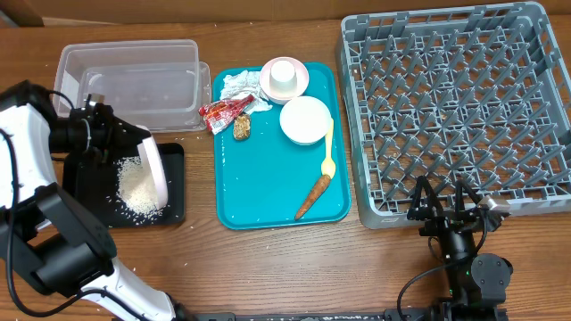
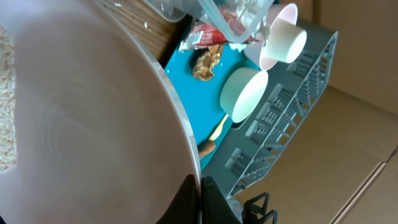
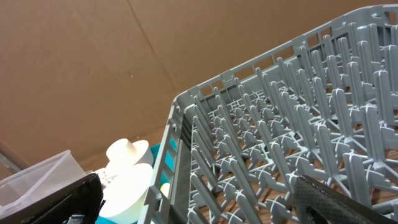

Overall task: Sort waste into correct bins and load items into the dishwasher
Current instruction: 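Tilt the plate with the left gripper to dump rice onto black tray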

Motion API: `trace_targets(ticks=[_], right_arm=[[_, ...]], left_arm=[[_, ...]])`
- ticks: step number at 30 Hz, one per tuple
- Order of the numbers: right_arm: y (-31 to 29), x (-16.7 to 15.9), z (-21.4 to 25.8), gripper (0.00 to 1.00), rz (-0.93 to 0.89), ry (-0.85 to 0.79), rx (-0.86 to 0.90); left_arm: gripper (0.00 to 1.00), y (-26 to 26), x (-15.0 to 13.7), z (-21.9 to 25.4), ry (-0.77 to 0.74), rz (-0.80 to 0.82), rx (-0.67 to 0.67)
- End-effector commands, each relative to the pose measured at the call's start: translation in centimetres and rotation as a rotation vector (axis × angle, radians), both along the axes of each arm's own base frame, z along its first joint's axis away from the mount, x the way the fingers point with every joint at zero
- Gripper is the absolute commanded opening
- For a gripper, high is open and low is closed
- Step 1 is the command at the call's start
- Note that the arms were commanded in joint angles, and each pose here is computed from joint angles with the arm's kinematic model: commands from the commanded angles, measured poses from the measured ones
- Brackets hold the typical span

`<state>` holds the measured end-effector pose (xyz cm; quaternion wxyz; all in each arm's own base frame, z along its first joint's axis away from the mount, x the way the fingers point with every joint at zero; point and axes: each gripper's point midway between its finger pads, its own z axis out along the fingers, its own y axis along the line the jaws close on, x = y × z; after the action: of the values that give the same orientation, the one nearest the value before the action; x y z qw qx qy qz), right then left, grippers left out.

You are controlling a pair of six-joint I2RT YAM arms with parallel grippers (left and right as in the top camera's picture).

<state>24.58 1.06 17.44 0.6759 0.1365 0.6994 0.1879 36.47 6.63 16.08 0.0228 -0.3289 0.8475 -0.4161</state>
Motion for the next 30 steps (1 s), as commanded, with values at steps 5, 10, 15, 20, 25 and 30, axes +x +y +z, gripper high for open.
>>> trace_targets(ticks=[5, 10, 15, 20, 25, 30], right_arm=[[-0.1, 0.0, -0.2, 1.00, -0.005, -0.001, 0.002], [-0.1, 0.0, -0.2, 1.00, -0.006, -0.001, 0.002], [-0.1, 0.0, -0.2, 1.00, -0.006, -0.001, 0.002], [-0.1, 0.0, -0.2, 1.00, -0.005, -0.001, 0.002], [-0.1, 0.0, -0.2, 1.00, -0.006, -0.001, 0.002], [-0.1, 0.0, -0.2, 1.00, -0.006, -0.001, 0.002]], left_arm=[[0.05, 0.8, 0.5, 2.5, -0.157, 0.016, -0.079], [0.04, 0.8, 0.3, 3.0, -0.174, 0.022, -0.108], [0.04, 0.6, 0.5, 3.7, -0.208, 0.022, -0.141], [0.04, 1.0, 0.7, 4.8, -0.263, 0.047, -0.191], [0.04, 2.4, 0.2, 5.0, -0.261, 0.089, -0.198], [0.04, 3.3, -0.5, 5.0, -0.253, 0.118, -0.202]])
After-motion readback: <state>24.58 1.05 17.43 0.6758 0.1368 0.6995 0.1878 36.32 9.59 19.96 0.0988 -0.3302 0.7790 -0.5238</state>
